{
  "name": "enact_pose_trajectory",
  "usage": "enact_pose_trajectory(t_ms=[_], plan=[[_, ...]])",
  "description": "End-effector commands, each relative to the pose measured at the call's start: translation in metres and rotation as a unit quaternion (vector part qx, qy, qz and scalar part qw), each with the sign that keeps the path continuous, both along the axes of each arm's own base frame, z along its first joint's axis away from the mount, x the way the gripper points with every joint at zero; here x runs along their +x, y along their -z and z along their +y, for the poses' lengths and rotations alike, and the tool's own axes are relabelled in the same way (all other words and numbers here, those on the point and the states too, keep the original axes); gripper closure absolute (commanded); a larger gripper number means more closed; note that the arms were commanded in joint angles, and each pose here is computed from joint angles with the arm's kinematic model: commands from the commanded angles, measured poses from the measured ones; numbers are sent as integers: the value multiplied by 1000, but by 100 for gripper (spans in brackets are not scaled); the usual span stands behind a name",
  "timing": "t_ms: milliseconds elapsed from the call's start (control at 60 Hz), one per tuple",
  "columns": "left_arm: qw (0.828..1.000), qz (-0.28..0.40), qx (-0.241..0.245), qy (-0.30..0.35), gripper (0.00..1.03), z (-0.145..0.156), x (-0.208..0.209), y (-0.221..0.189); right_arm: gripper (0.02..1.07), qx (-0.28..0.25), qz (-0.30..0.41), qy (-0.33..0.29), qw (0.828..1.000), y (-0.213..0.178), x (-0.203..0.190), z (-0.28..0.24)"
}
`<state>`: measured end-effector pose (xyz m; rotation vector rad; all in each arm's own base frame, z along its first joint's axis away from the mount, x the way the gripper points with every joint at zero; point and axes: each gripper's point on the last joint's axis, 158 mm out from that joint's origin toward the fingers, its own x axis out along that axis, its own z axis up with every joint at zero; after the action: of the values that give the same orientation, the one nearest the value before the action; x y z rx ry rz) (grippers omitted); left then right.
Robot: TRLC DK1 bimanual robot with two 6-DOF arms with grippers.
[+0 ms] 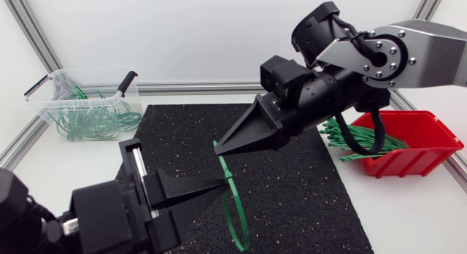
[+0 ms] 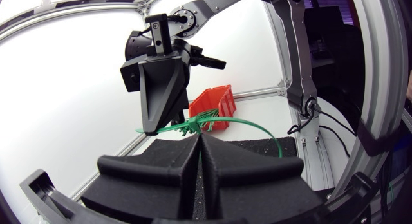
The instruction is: Take a green cable tie from the red box, thread the tail through the head to close it, then place it in the transparent bin on the left.
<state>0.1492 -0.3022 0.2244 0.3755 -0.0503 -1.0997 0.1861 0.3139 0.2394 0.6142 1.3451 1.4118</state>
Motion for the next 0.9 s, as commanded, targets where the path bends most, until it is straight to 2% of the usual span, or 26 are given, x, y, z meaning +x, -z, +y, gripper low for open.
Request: enact_pose_trajectory(t_ms=[0,83,117,150,233,267,400,517,767,883], plan=[[1000,-7,10,15,99,-5,-6,2,101,-11,-6,14,1000,4,5,-4],[1000,-3,17,-22,99,5,15,5,101,-13,-33,4,999,6,-7,-7],[999,0,15,-43,99,12,27,4,93,-17,-45,4,999,8,-9,-9],[998,5,15,-63,99,21,40,4,76,-23,-52,8,998,11,-9,-10],[994,24,14,-106,99,45,70,8,22,-69,-92,29,993,34,2,-17],[992,37,16,-120,99,54,80,12,5,-82,-106,29,991,42,3,-18],[978,67,5,-199,98,102,129,15,5,-142,-161,40,976,76,22,-31],[956,85,-12,-280,99,156,175,7,5,-178,-184,67,964,90,44,-46],[896,86,-54,-432,98,275,255,-34,5,-209,-241,101,942,98,63,-68],[869,77,-74,-483,98,321,286,-60,5,-215,-268,113,932,96,63,-73]])
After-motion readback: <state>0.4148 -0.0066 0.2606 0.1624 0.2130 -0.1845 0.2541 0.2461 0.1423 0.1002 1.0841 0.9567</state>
